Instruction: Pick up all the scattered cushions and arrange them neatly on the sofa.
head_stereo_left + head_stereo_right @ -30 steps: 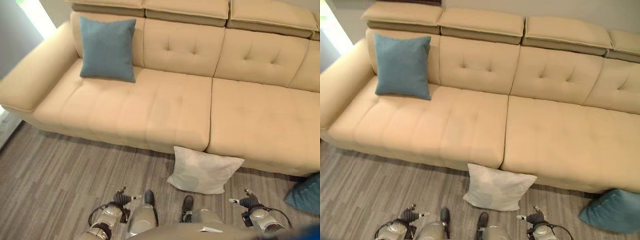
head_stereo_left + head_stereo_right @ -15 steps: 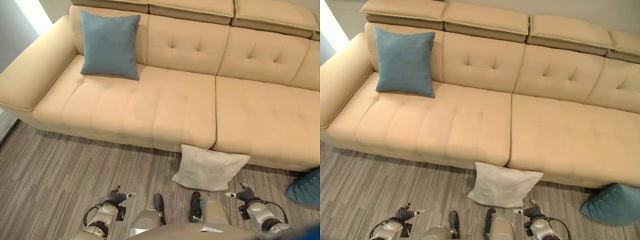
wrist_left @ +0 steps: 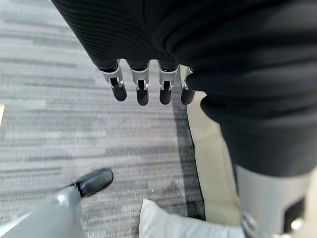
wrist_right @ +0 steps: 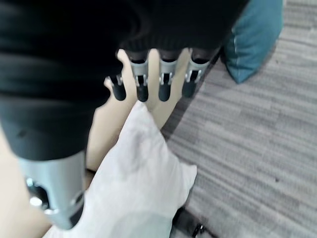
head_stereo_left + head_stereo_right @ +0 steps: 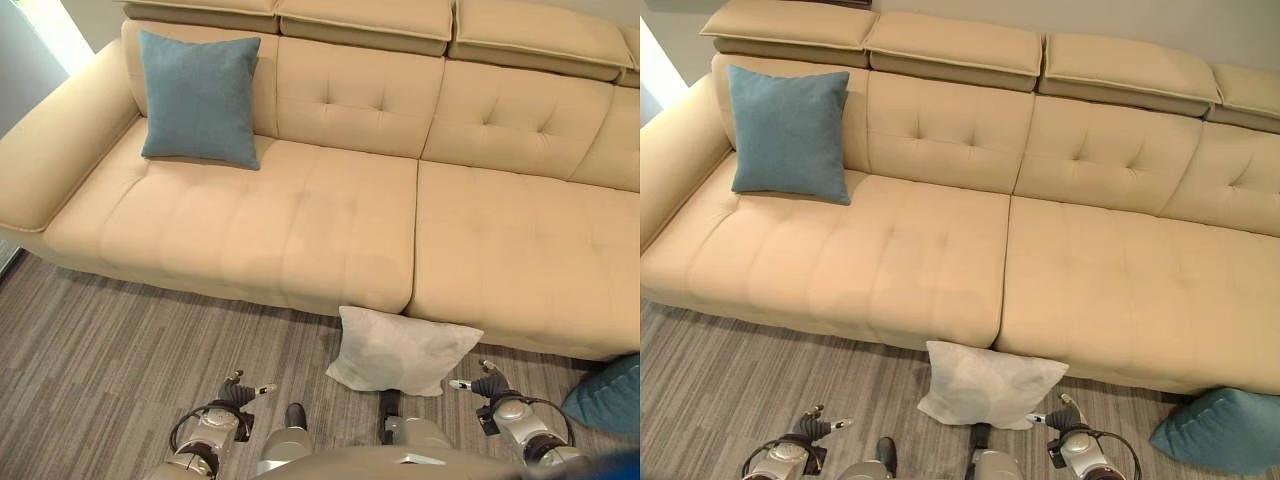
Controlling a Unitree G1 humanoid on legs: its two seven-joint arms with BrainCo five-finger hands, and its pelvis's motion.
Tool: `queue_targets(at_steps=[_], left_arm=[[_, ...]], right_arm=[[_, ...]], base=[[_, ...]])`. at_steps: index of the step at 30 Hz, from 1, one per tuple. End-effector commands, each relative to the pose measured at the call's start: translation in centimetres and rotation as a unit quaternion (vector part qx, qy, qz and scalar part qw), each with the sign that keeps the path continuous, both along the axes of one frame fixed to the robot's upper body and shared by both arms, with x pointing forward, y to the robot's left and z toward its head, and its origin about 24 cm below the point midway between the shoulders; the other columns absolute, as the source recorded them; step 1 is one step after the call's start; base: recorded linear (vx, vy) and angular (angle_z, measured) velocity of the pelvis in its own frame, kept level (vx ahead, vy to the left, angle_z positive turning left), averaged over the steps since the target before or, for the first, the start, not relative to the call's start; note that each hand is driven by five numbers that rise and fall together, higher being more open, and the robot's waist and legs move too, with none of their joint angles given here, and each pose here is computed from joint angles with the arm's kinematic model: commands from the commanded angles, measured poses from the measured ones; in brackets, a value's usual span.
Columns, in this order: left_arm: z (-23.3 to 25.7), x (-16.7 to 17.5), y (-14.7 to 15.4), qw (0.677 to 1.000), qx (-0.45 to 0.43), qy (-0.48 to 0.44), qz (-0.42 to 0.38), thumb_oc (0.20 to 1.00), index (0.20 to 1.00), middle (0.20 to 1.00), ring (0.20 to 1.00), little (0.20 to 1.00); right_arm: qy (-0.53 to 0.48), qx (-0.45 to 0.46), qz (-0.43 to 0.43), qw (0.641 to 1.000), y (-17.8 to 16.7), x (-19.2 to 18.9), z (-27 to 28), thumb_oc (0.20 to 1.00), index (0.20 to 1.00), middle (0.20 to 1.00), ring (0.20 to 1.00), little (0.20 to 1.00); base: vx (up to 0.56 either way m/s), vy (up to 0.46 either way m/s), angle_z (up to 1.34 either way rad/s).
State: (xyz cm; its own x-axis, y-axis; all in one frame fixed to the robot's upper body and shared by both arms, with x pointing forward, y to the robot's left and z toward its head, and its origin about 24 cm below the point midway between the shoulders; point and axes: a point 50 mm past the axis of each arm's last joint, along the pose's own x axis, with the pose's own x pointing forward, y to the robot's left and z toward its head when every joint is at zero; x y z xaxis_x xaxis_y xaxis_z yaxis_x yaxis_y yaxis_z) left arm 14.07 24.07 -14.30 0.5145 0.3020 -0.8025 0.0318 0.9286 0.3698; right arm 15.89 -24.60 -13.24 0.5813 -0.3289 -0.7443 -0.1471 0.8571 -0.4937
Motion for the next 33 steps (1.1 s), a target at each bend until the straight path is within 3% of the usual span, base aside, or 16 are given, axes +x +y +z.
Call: queue_targets(at_steps=[1,8,18,22,27,30,33], left_arm=[[0.7,1.3,0.3,0.999,0.017,-0.022,-0.029,1.0,1.0,1.0,1.0,1.0],[0.1,0.9,-1.2,0.999,-0.008,-0.011,-0.04,1.0,1.0,1.0,1.0,1.0],[0.2,-1.2,2.2,0.999,0.027,0.011,0.016,1.0,1.0,1.0,1.0,1.0],[0.5,-0.4,2.1,1.0,0.025,-0.006,0.012,1.0,1.0,1.0,1.0,1.0],[1.4,2.3,0.9,0.999,0.012,-0.052,-0.009,1.0,1.0,1.0,1.0,1.0],[4.4,7.5,-0.3,0.986,-0.01,-0.165,0.001,1.0,1.0,1.0,1.0,1.0],[6.6,10.6,-0.7,0.974,-0.018,-0.226,0.01,1.0,1.0,1.0,1.0,1.0]], right_arm=[[-0.028,-0.014,-0.001,1.0,-0.7,1.2,0.8,1.0,1.0,1.0,1.0,1.0],[-0.006,-0.02,-0.02,1.0,-1.4,-0.1,0.3,1.0,1.0,1.0,1.0,1.0],[-0.013,-0.01,0.025,1.0,0.5,1.2,0.4,1.0,1.0,1.0,1.0,1.0],[-0.023,-0.011,0.018,1.0,0.1,1.5,0.6,1.0,1.0,1.0,1.0,1.0],[-0.057,-0.02,0.025,0.998,-0.1,3.0,1.7,1.0,1.0,1.0,1.0,1.0],[-0.141,-0.02,0.023,0.99,-0.1,6.9,4.4,1.0,1.0,1.0,1.0,1.0],[-0.192,-0.022,0.01,0.981,-0.2,9.3,6.4,1.0,1.0,1.0,1.0,1.0]], base=[[-0.11,-0.265,0.39],[0.02,-0.049,0.05],[0.05,0.088,-0.36],[0.04,-0.048,-0.16],[-0.06,-0.076,0.28],[-0.24,-0.067,0.12],[-0.18,-0.025,0.06]])
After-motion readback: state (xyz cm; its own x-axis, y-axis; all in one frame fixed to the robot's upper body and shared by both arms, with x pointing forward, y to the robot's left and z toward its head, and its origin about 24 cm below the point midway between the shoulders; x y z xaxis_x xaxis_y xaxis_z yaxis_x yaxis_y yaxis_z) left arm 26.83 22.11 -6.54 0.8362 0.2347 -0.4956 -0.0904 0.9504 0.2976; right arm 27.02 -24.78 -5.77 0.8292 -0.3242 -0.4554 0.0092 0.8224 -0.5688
